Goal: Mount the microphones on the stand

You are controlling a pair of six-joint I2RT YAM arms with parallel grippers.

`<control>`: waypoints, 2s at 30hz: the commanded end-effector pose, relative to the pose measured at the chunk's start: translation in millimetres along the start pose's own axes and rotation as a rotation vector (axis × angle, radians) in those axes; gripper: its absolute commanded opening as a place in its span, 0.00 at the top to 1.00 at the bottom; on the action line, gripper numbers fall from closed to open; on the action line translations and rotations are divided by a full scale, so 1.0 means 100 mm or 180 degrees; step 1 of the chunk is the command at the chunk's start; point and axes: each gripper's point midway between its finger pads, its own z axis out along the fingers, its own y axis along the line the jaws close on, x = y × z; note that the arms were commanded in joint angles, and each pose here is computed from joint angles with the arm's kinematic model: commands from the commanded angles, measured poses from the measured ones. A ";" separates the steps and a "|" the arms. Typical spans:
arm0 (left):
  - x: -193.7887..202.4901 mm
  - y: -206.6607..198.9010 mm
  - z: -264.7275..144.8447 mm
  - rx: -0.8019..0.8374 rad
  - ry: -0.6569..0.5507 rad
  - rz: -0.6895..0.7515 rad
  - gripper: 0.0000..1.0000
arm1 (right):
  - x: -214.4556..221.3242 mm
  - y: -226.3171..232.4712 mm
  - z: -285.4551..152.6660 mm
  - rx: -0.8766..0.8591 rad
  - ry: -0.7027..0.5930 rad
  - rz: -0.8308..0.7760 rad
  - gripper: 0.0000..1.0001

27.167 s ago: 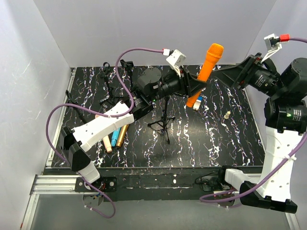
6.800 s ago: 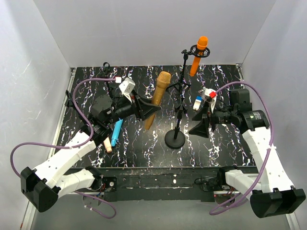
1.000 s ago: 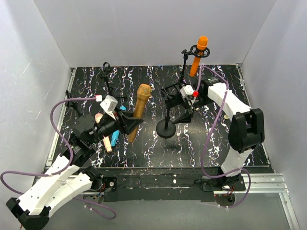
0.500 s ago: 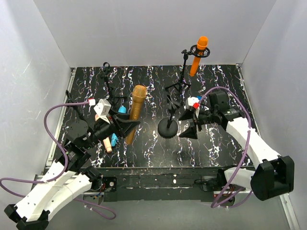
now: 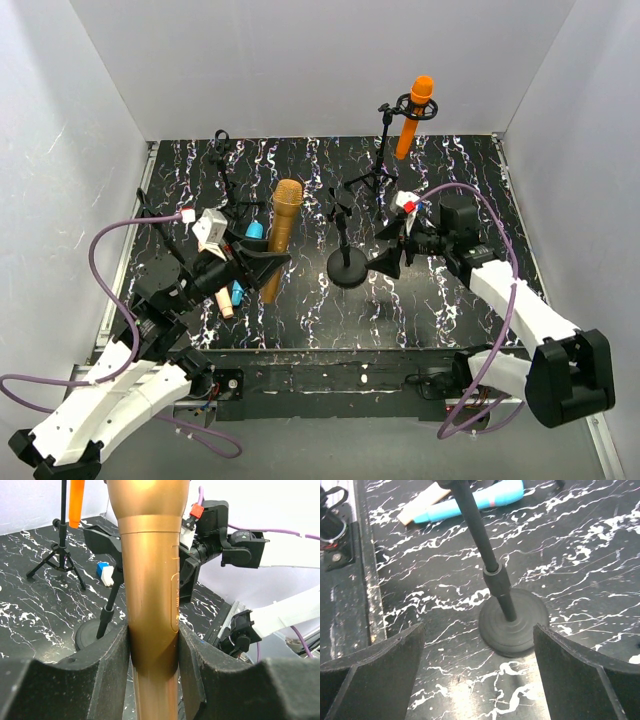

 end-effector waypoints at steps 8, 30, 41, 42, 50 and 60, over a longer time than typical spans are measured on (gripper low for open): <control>-0.01 0.02 0.12 0.0014 -0.0025 -0.0068 1.00 | -0.45 -0.20 0.22 0.0669 -0.0493 -0.0259 0.07; 0.05 0.06 0.15 -0.0035 0.0005 -0.0164 1.00 | -0.81 -0.57 0.43 0.1984 -0.1180 -0.0962 0.66; 0.02 0.05 0.11 -0.0052 0.0009 -0.0094 1.00 | -0.66 0.07 0.46 0.0348 -0.0587 -0.0889 0.99; 0.02 0.05 0.10 -0.0056 0.0018 -0.0087 1.00 | -0.63 0.14 0.42 0.0146 -0.0522 -0.0933 0.99; 0.02 0.04 0.11 -0.0035 0.0006 -0.0081 1.00 | -0.34 0.45 0.26 -0.0841 -0.0387 -0.1008 0.99; 0.01 0.01 0.04 0.0000 -0.0066 -0.0107 1.00 | -0.09 0.39 -0.02 -0.1091 -0.0386 -0.0723 0.85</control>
